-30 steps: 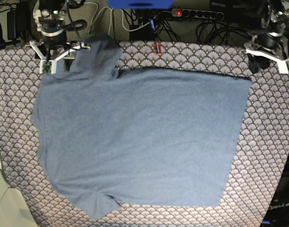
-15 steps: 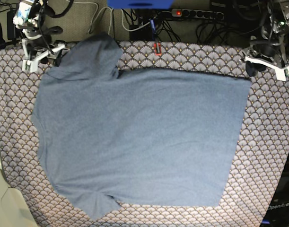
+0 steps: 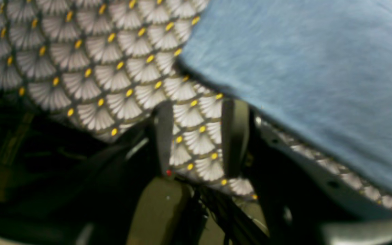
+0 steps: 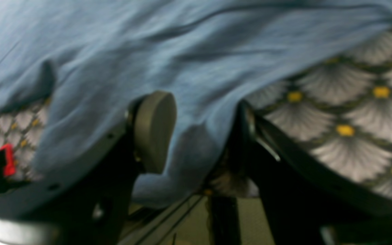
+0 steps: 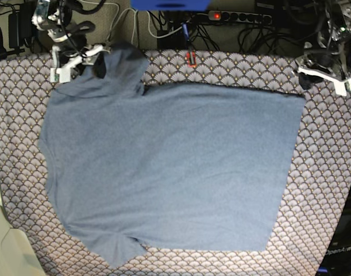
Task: Fold the T-shirt properly
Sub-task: 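Lower both grippers to the shirt's shoulder edge corners and grasp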
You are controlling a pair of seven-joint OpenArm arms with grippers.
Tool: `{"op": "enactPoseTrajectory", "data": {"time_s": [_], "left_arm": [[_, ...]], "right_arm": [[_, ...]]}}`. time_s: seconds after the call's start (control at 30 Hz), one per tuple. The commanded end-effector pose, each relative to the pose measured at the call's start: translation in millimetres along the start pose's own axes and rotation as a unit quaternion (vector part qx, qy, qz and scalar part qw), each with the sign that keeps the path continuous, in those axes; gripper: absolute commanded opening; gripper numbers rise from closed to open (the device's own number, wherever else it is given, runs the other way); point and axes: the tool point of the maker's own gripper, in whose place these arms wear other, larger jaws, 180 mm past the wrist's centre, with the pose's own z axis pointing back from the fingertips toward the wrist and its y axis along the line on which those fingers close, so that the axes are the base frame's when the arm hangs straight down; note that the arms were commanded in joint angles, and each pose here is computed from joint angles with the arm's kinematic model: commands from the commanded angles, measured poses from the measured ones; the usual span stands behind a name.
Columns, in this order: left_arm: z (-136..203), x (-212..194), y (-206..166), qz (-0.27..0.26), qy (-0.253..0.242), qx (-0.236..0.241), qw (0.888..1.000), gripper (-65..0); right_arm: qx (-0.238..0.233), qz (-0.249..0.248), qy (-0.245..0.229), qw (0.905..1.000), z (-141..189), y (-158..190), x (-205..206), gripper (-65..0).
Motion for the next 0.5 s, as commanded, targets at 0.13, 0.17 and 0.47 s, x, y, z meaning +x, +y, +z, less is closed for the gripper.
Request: {"op": "enactPoseTrajectory", "data": {"time_s": [0.13,0.17,0.47], "left_arm": [[-17,0,13,0.02,0.003,0.01,1.0,-41.2],[-21,-1,14,0.025,0.006,0.011,1.0,-41.2],[-39,2,14,0.05,0.005,0.01,0.999,-41.2]], "right_arm": [[0.007,0.007,0.062,0.998,1,6,-30,-45.6],[0.006,0.005,0.066,0.9978,1,6,-32,-49.4],[0.0,-0.022,0.106,0.9941,-4,-5,-67,-65.0]]}}
